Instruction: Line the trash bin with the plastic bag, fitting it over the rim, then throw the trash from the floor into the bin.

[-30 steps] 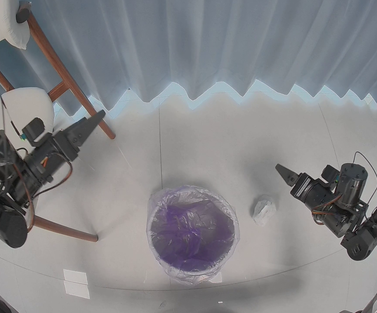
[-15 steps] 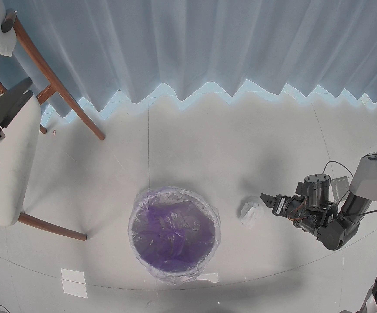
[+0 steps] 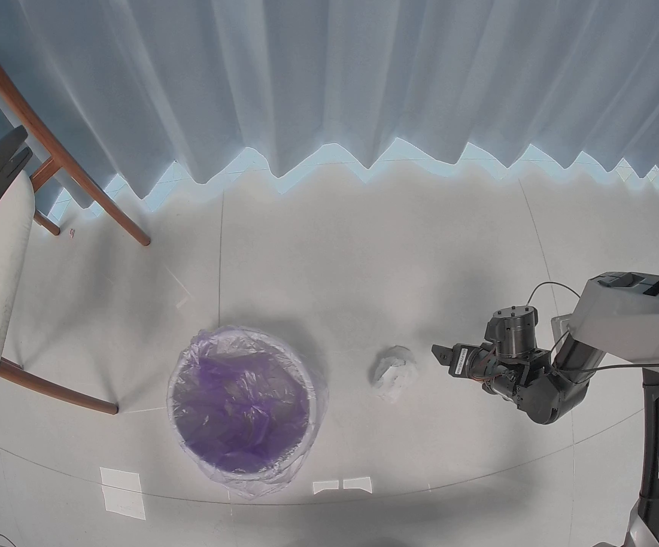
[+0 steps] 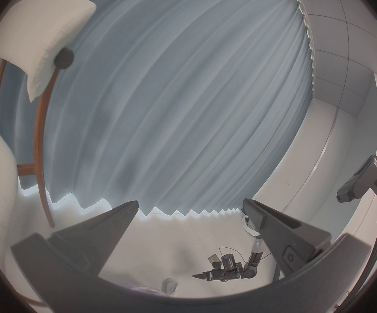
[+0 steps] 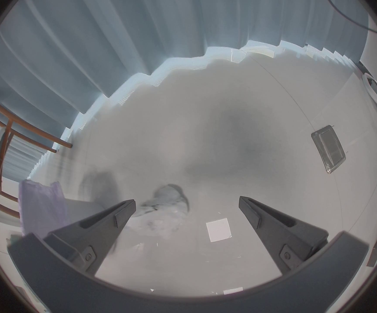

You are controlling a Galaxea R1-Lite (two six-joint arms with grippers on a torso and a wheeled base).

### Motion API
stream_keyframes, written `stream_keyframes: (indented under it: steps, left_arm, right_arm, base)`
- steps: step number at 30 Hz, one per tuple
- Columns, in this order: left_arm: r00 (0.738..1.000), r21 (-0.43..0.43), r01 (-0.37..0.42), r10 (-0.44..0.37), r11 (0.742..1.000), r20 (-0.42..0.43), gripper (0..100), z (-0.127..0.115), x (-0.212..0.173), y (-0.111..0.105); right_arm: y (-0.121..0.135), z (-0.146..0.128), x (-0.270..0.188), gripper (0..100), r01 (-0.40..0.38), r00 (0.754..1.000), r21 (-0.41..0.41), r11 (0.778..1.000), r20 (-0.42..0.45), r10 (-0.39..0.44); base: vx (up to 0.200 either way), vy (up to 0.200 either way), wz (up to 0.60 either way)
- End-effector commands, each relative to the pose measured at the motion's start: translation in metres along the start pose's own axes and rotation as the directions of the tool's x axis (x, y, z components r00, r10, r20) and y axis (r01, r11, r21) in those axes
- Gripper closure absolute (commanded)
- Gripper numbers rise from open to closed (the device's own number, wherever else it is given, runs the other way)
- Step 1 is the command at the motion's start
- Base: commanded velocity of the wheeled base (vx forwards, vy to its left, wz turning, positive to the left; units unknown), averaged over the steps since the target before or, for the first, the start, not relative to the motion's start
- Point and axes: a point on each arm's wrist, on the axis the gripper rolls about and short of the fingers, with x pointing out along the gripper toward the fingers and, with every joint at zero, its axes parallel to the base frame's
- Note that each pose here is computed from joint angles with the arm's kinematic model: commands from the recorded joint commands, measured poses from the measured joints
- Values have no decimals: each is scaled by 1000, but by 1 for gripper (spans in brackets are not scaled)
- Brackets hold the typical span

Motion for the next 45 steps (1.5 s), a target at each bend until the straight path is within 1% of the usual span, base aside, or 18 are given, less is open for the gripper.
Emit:
stream_keyframes:
  steps: [1, 4, 6, 8, 12, 19, 23, 29, 33, 35, 40, 45]
  left_arm:
    - [1000, 1, -14, 14, 1000, 3, 0, 0, -1, 2]
    - [1000, -11, -24, 24, 1000, -10, 0, -4, 2, 8]
    - [1000, -16, -27, 27, 999, -16, 0, -6, 2, 10]
    - [1000, -18, -26, 25, 1000, -18, 0, -6, 3, 10]
    - [999, -20, -26, 25, 999, -21, 0, -7, 2, 10]
    - [999, -41, -22, 20, 999, -42, 0, -15, 1, 10]
    - [999, -29, -13, 12, 999, -47, 0, -16, 2, 10]
    - [998, -32, -20, 18, 999, -54, 0, -19, 3, 13]
    - [998, -23, -23, 22, 999, -61, 0, -21, 4, 15]
    - [998, -17, -24, 23, 1000, -66, 0, -23, 4, 16]
    - [997, -12, -18, 17, 1000, -77, 0, -26, 6, 17]
    - [997, -13, -19, 18, 1000, -80, 0, -28, 5, 17]
  right_arm:
    - [1, -11, 29, 0, 11, 999, -11, 1000, -32, -11]
    - [8, -7, 36, 0, 5, 999, -19, 1000, -42, -6]
    - [10, -12, 41, 0, 7, 997, -27, 1000, -71, -9]
    - [17, -18, 44, 0, -6, 996, -38, 999, -85, 2]
    - [32, -27, 51, 0, -39, 996, -56, 998, -86, 35]
    - [55, -40, 58, 0, -91, 992, -80, 993, -91, 84]
    - [71, -46, 60, 0, -125, 989, -92, 988, -91, 116]
    - [89, -49, 70, 0, -160, 986, -102, 982, -73, 153]
    - [96, -46, 75, 0, -162, 984, -106, 981, -86, 153]
    - [105, -48, 75, 0, -175, 982, -110, 979, -93, 165]
    - [119, -50, 77, 0, -190, 977, -101, 977, -116, 178]
    - [125, -51, 76, 0, -169, 973, -43, 985, -166, 160]
  base:
    - [0, 0, 0]
    - [0, 0, 0]
    - [0, 0, 0]
    - [0, 0, 0]
    - [0, 0, 0]
    - [0, 0, 0]
    - [0, 0, 0]
    - [0, 0, 0]
    - [0, 0, 0]
    - [0, 0, 0]
    - [0, 0, 0]
    - [0, 0, 0]
